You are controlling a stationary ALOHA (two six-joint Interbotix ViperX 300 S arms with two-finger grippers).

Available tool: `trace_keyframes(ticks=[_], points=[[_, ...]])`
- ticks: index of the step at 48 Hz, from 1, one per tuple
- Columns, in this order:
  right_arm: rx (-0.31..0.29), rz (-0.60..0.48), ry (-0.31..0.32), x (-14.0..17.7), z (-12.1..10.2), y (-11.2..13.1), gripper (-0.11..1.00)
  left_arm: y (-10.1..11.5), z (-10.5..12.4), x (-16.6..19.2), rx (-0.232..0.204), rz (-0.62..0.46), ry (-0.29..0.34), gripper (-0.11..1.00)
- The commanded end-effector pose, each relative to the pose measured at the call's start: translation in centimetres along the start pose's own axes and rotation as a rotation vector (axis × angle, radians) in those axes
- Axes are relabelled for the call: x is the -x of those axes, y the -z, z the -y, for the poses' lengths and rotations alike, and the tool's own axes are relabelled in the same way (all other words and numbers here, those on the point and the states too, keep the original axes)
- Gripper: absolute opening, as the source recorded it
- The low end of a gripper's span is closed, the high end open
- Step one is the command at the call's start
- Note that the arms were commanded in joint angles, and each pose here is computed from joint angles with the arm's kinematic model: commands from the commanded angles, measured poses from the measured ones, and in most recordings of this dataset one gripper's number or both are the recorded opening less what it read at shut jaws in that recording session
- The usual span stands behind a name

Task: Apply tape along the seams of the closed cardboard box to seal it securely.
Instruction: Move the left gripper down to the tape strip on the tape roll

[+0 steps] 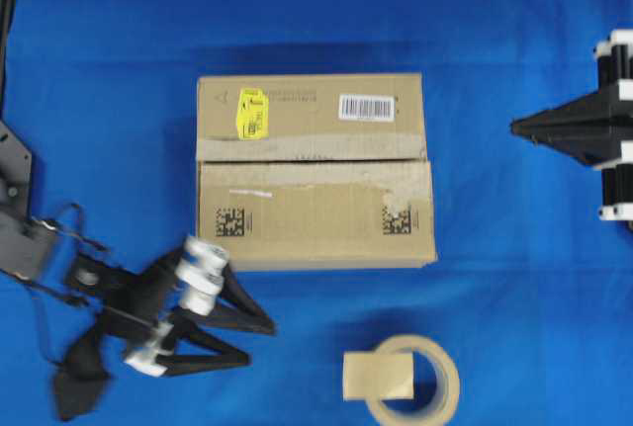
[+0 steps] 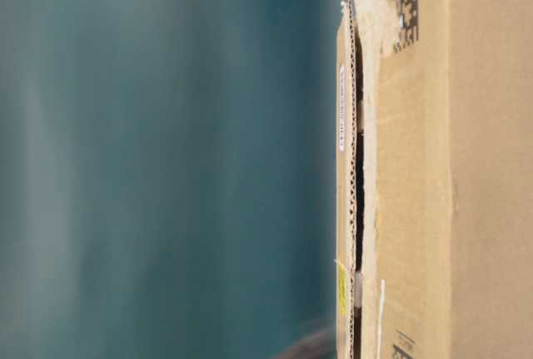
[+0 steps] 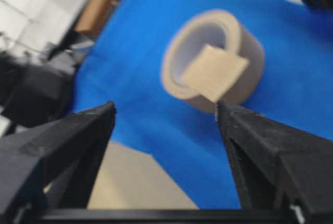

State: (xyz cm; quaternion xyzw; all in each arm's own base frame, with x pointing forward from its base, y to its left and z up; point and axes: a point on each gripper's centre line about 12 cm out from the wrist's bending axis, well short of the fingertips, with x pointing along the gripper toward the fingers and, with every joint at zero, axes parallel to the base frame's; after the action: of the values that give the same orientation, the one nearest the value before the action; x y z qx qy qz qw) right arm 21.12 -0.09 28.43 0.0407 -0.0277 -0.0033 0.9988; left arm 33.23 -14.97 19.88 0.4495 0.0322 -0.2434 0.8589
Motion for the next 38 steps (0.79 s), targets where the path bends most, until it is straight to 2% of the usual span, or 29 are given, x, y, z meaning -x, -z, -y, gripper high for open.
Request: trace_keyframes(ticks=[1,6,13,26,38], points=[[-0.005,0.017,-0.002,-0.2,-0.1,-0.6,0.01,-0.3,0.1,-2.5,-0.073,-0.012,0.025,0.75],[0.001,0.011,-0.003,-0.3,-0.1,-0.4,0.01,0.1,0.7,-4.8,-0.162,-0.034,0.064,0.75],[0.004,0.009,-0.007,-0.3,-0.2,-0.4,0.01,0.4,1.1,-7.3,-0.239,-0.042,0.081,0.75],[0.015,-0.009,-0.026,-0.3,-0.5,-0.1,0.01,1.2,2.3,-11.4,-0.292,-0.052,0.103,0.75],[0.016,-0.022,-0.073,-0.2,-1.5,0.3,0.01,1.5,2.6,-12.8,-0.298,-0.057,0.113,0.72]])
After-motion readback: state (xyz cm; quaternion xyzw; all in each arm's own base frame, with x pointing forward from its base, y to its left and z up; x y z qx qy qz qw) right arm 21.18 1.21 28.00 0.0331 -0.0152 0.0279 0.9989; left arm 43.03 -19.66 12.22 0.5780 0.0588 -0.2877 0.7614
